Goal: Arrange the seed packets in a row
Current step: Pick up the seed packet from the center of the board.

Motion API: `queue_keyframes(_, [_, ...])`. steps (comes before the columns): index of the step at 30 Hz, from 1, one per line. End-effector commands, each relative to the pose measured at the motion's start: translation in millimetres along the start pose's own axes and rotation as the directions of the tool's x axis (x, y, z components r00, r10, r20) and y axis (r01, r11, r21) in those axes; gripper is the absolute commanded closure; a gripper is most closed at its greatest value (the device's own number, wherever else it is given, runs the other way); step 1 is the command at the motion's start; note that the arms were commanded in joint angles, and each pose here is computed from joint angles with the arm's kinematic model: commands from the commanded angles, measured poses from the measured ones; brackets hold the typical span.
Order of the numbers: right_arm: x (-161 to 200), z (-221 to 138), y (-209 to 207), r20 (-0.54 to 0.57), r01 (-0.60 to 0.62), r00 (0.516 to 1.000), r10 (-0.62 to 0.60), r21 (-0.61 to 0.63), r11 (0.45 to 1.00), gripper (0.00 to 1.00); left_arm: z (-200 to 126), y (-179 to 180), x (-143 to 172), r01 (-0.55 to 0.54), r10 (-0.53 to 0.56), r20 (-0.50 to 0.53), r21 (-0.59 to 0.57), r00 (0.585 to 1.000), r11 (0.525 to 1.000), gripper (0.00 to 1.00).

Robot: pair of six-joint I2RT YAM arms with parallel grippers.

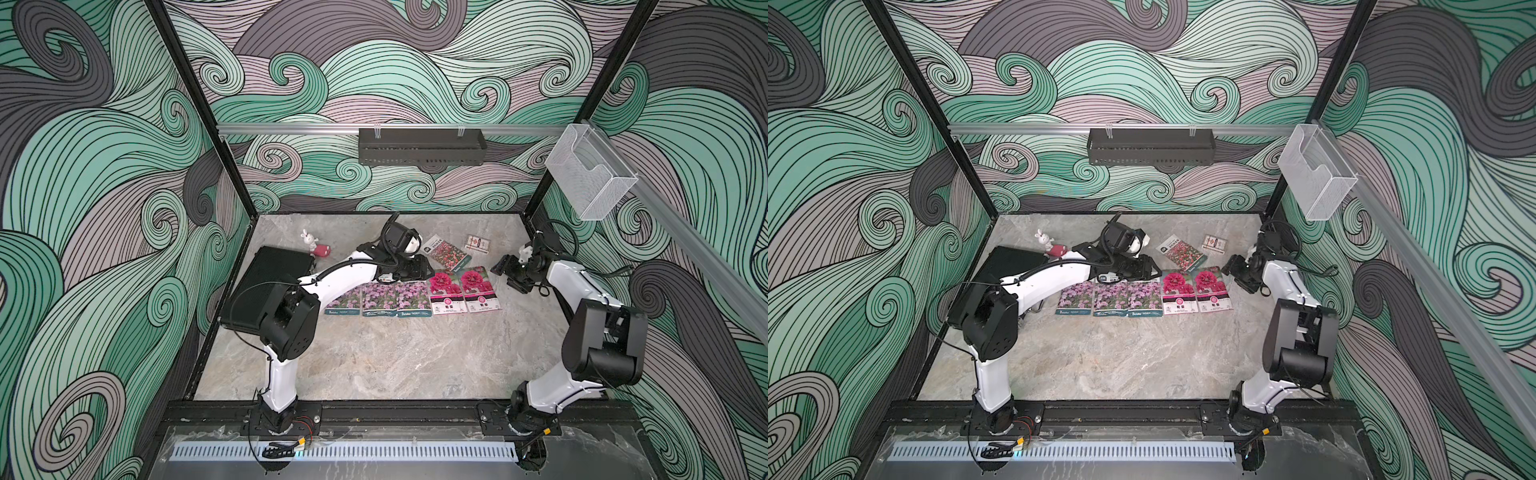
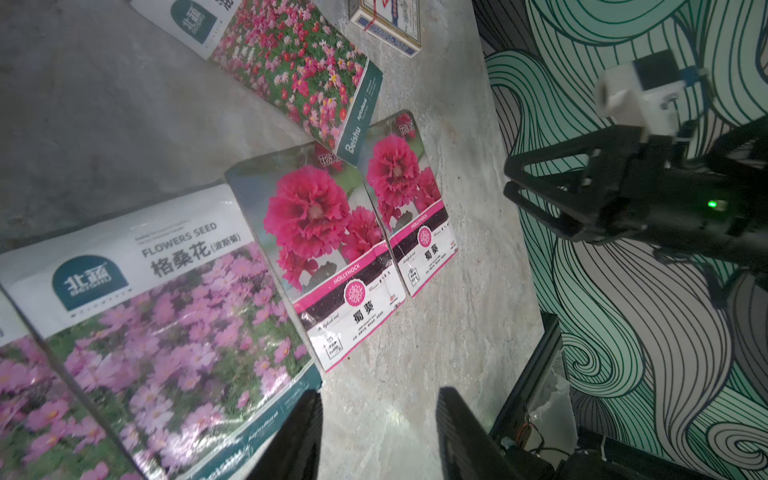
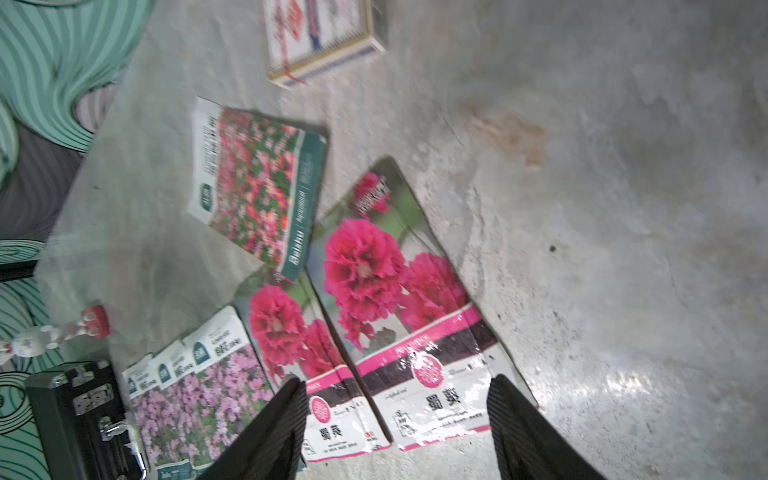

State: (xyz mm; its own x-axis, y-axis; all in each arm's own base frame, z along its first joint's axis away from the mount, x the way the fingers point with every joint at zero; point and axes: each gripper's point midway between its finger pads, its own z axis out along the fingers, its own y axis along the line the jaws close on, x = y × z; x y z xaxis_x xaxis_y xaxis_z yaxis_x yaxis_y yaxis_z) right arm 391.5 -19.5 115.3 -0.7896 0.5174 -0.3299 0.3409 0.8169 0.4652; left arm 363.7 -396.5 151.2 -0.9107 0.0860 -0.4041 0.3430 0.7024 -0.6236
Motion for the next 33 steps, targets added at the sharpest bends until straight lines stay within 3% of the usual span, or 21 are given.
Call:
queue_keyframes(1, [-7,-10,30,0.030,0.037,0.999,-0.034,-0.108,0.993,0.28,23,8,-17,0.027,-0.027,0.035,-0.009,0.999,1.000,0.53])
queue_keyframes(12, [-21,-51,66,0.187,0.122,0.979,-0.082,-0.211,0.970,0.26,89,24,-75,0.116,-0.120,0.141,0.035,0.983,0.993,0.52])
queue_keyframes(33, [-19,-41,65,0.195,0.125,0.978,-0.080,-0.231,0.965,0.26,149,66,-87,0.364,-0.371,0.208,0.073,0.905,0.929,0.51])
